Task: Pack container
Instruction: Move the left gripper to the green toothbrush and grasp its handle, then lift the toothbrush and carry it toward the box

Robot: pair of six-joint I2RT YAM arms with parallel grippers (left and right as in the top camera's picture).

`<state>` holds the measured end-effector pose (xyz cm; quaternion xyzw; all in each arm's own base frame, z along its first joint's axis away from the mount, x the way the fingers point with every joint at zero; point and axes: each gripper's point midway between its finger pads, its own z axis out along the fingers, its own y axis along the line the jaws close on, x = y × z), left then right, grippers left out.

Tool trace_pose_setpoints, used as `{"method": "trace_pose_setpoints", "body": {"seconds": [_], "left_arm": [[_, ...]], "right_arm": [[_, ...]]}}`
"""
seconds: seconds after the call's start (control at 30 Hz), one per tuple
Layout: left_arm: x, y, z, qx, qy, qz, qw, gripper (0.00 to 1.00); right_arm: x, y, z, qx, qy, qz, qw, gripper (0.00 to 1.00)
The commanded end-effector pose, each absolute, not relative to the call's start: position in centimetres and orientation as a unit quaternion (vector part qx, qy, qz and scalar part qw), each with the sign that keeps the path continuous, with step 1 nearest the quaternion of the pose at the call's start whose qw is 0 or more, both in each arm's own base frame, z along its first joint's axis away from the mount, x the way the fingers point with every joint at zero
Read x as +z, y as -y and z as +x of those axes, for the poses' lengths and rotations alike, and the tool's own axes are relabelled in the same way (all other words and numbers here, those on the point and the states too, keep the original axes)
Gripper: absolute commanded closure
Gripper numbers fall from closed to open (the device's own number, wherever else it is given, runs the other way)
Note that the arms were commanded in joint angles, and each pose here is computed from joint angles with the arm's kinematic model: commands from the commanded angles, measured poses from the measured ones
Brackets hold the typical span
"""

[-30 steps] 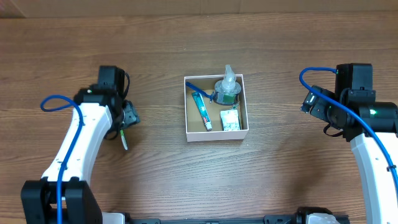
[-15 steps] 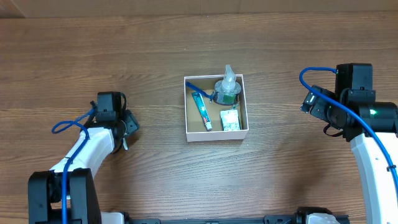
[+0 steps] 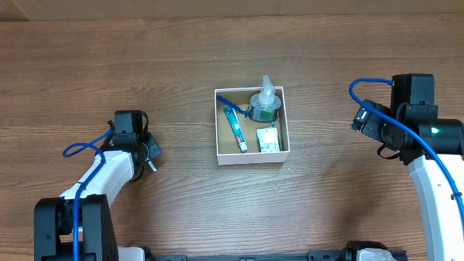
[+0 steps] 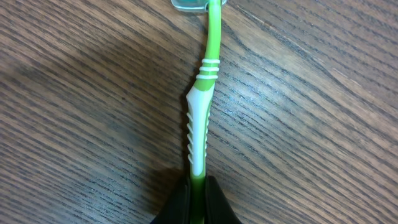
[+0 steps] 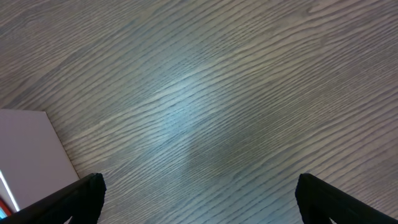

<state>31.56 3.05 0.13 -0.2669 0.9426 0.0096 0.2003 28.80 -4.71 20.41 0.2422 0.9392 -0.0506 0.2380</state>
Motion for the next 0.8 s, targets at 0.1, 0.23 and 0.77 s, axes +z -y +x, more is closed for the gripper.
{"method": "trace_pose_setpoints", "body": {"seconds": [0.1,0.23,0.77], "left_arm": [[2.1,-3.4,32.4,0.015,-0.947,-0.257,0.191,0.96],[5.9,-3.2,33.5,0.010,-0.946,-0.253,0.202,0.96],[20.9,17.1,33.7,-0.191,-0.918,-0.067,0.342,0.95]], "right_arm": [[21.4,4.9,29.2,-0.051,-0.934,0.245,0.254,0.00],[21.4,4.9,29.2,-0.051,-0.934,0.245,0.254,0.00],[21.4,4.9,29.2,-0.051,-0.934,0.245,0.254,0.00]]}}
